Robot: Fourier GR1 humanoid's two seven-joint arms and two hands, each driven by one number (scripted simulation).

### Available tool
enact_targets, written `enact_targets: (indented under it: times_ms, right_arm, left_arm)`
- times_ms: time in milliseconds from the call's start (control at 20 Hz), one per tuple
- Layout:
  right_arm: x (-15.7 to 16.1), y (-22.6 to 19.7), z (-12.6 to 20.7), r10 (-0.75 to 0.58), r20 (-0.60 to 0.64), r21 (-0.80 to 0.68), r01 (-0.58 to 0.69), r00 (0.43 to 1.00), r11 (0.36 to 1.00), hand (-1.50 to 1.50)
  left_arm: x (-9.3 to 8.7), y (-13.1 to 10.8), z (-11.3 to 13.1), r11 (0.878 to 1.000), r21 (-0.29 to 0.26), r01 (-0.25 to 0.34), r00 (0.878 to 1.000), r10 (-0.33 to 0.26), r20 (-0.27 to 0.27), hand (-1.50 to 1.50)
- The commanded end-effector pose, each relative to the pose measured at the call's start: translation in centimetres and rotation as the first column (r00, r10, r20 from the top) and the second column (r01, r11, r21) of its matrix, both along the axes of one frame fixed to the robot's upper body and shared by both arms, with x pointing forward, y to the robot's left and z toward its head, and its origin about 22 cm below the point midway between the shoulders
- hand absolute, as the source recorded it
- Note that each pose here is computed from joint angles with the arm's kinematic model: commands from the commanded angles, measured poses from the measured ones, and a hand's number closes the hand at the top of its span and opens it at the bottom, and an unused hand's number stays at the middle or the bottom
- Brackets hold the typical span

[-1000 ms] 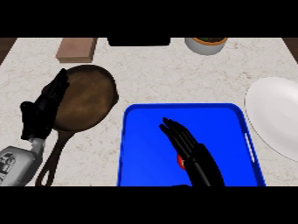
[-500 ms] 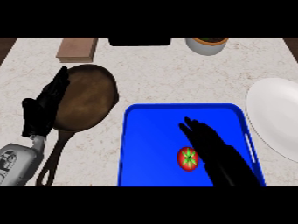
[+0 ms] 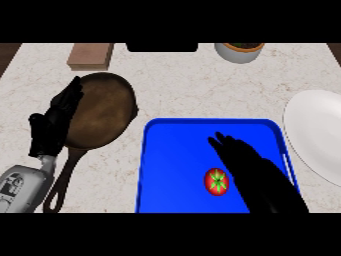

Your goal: Pick the tomato from the tray and place it in the plate

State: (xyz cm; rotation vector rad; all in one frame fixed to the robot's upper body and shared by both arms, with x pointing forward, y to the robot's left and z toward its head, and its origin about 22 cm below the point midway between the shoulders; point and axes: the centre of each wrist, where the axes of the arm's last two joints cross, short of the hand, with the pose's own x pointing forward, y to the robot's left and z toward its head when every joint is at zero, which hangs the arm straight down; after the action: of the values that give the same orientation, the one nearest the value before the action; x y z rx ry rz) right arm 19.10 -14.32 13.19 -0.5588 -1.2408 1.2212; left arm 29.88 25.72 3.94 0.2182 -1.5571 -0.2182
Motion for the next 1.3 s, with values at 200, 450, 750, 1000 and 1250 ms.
enact_targets:
  times_ms: [200, 450, 750, 1000, 1250]
  right_arm:
    - [3.6, 1.9, -1.8, -0.002, -0.095, -0.057, -0.003, 0.995, 0.998, -1.50]
    - [3.3, 1.2, -5.1, -0.017, -0.168, -0.156, -0.010, 0.986, 0.988, -1.50]
    - [4.5, 3.1, -6.2, -0.013, -0.164, -0.151, -0.012, 0.986, 0.988, -1.50]
    - [2.8, 1.0, -10.0, -0.012, -0.196, -0.183, -0.024, 0.981, 0.983, -1.50]
    - [4.6, 0.6, -10.5, -0.033, -0.219, -0.177, -0.006, 0.975, 0.984, -1.50]
  left_arm:
    - [1.8, -1.2, -0.7, 1.000, -0.012, -0.003, 1.000, 0.003, -0.005, 0.00]
    - [-0.4, 0.0, 0.4, 1.000, 0.020, 0.001, 1.000, -0.002, 0.013, 0.00]
    - [0.8, -0.6, -1.9, 1.000, -0.014, 0.015, 1.000, -0.015, -0.005, 0.00]
    - [0.4, 0.1, -2.0, 1.000, 0.013, 0.000, 1.000, 0.000, -0.006, 0.00]
    - [-0.5, -2.1, -0.4, 1.000, -0.002, 0.000, 1.000, 0.000, 0.015, 0.00]
